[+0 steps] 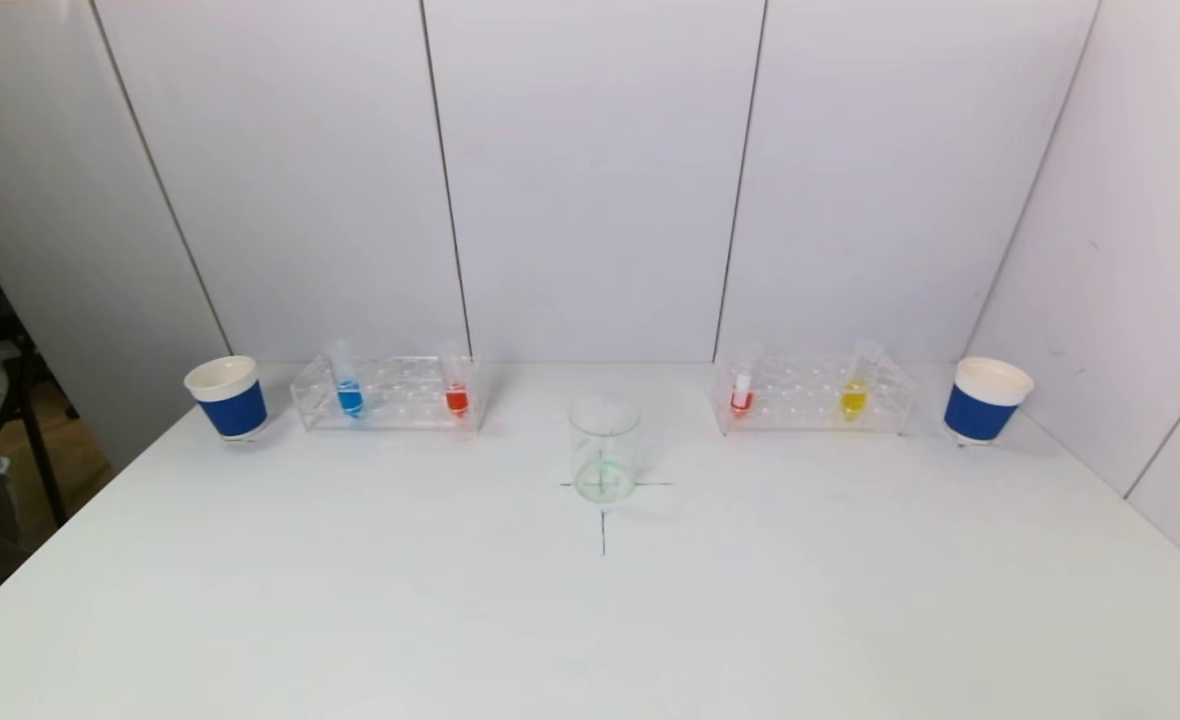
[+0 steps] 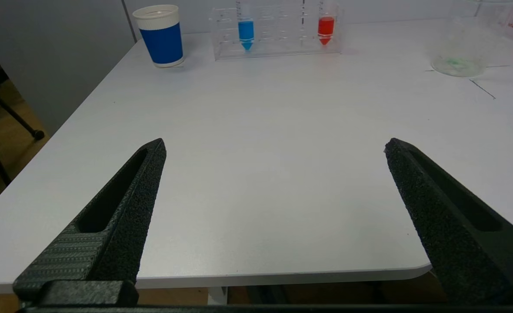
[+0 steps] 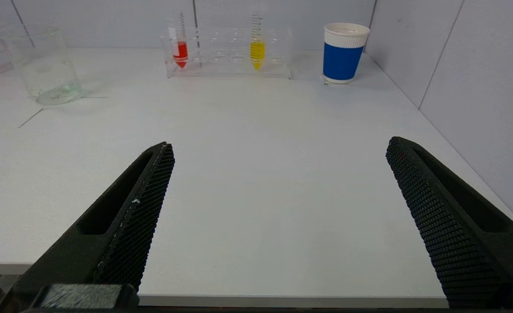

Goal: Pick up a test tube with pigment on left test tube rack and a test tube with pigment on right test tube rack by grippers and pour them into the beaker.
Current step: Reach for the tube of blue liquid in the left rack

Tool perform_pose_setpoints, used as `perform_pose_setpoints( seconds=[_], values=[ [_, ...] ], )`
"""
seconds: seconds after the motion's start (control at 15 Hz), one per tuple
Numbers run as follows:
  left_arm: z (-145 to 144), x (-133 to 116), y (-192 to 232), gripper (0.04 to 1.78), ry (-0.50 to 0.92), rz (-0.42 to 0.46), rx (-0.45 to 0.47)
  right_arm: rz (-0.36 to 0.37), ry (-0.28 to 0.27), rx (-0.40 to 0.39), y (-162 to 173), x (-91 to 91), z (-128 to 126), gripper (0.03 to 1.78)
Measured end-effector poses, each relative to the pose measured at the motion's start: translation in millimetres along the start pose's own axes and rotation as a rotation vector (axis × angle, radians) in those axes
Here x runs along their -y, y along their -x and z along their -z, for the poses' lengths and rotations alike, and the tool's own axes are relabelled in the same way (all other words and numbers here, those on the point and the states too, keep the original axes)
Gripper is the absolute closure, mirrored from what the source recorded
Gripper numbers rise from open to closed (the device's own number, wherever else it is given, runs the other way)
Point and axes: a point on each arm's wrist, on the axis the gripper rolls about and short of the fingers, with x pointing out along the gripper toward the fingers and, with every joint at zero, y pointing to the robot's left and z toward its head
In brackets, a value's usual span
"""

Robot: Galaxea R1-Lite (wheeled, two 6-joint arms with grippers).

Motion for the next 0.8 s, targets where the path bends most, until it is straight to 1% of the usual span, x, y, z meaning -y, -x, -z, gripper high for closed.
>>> perform_pose_setpoints(
  seconds=[0.8],
  values=[
    [0.1,0.2,0.0,0.06,-0.03,0.009,0.0,0.0,0.0,0.0,0.0,0.0,0.0,0.04]
  ],
)
